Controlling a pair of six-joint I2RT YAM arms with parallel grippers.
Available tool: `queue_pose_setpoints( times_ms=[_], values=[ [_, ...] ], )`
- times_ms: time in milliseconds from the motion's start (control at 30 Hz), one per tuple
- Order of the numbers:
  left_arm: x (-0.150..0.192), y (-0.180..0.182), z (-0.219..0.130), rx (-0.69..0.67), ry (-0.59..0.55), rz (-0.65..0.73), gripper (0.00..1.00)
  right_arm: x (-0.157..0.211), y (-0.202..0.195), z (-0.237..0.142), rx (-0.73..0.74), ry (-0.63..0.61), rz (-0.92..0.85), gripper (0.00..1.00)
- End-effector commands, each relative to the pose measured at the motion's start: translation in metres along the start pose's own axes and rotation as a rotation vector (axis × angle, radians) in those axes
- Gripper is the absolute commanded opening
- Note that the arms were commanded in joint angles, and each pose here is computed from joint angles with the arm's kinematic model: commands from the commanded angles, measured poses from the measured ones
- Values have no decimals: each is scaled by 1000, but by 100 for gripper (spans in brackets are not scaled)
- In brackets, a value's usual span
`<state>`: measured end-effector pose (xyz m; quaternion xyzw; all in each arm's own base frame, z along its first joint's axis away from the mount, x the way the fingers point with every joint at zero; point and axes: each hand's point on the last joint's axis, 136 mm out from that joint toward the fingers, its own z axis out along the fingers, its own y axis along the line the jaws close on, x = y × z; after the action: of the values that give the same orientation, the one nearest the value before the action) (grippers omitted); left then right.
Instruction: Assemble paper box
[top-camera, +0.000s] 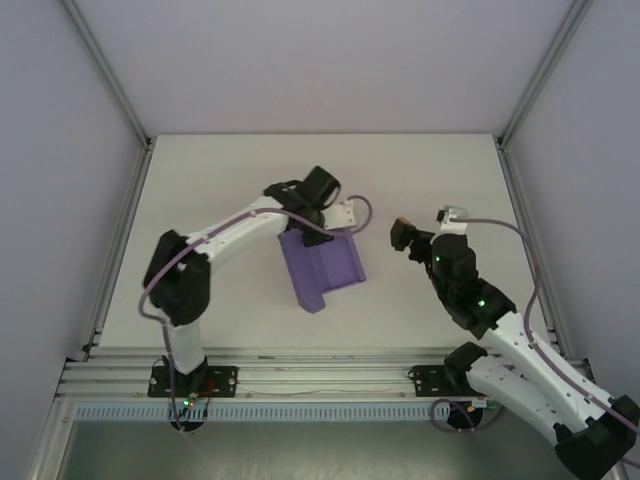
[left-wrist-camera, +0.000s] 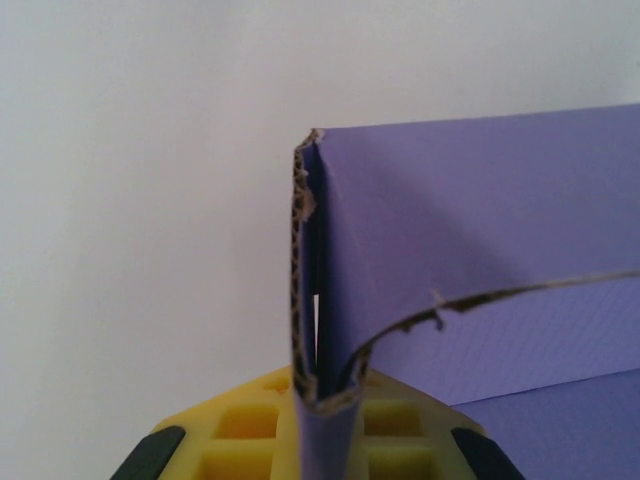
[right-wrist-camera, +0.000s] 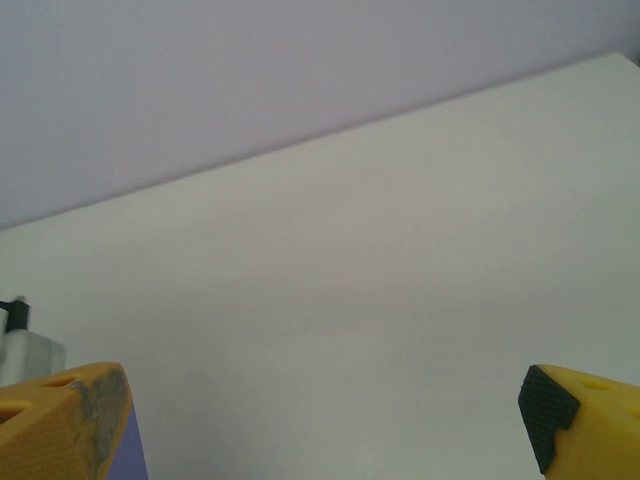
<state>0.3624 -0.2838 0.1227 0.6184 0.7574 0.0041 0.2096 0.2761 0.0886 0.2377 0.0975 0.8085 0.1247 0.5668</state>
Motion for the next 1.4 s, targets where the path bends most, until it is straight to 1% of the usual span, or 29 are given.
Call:
queue_pose_setpoints(
  times_ms=[0, 67, 133, 300, 433, 467, 533, 567, 633, 667, 767, 800, 833, 867, 900, 1067, 1200, 1300, 1367],
  values=[
    [31, -17, 12, 70, 285, 203, 0, 20, -38, -10, 147, 44, 21, 100],
    [38, -9, 26, 11, 373, 233, 0, 23, -46, -14, 166, 42, 32, 100],
    [40, -6, 39, -43, 417, 272, 0, 25, -51, -16, 173, 38, 42, 100],
    [29, -10, 65, -105, 444, 335, 0, 29, -58, -15, 200, 51, 32, 100],
    [27, -7, 89, -152, 463, 371, 0, 32, -60, -14, 210, 59, 33, 100],
    [26, -5, 94, -166, 462, 371, 3, 32, -61, -14, 213, 56, 34, 100],
    [26, -5, 98, -168, 458, 369, 18, 33, -63, -15, 215, 60, 32, 100],
    [25, -5, 98, -165, 452, 367, 24, 34, -63, -15, 213, 64, 29, 100],
    [22, -2, 93, -157, 429, 348, 47, 34, -63, -16, 213, 67, 26, 100],
    [19, -2, 89, -148, 419, 340, 56, 34, -63, -17, 211, 67, 26, 100],
    [10, 6, 75, -162, 385, 318, 66, 35, -63, -18, 205, 72, 20, 100],
    [7, 9, 70, -172, 374, 315, 73, 34, -62, -18, 198, 72, 20, 100],
    [4, 11, 65, -177, 361, 310, 84, 35, -61, -19, 193, 75, 19, 100],
    [0, 12, 58, -174, 342, 307, 98, 34, -61, -20, 187, 74, 21, 100],
    [-5, 12, 51, -168, 319, 304, 100, 35, -60, -21, 184, 77, 17, 100],
    [-34, 14, 14, -154, 149, 274, 100, 29, -57, -28, 152, 61, 18, 100],
    [-60, 32, -21, -201, -21, 189, 100, 28, -57, -31, 140, 57, 15, 100],
    [-78, 60, -54, -267, -169, 45, 100, 28, -52, -30, 120, 67, -1, 100],
    [-83, 89, -74, -341, -263, -110, 100, 28, -45, -26, 86, 66, -18, 100]
  ],
)
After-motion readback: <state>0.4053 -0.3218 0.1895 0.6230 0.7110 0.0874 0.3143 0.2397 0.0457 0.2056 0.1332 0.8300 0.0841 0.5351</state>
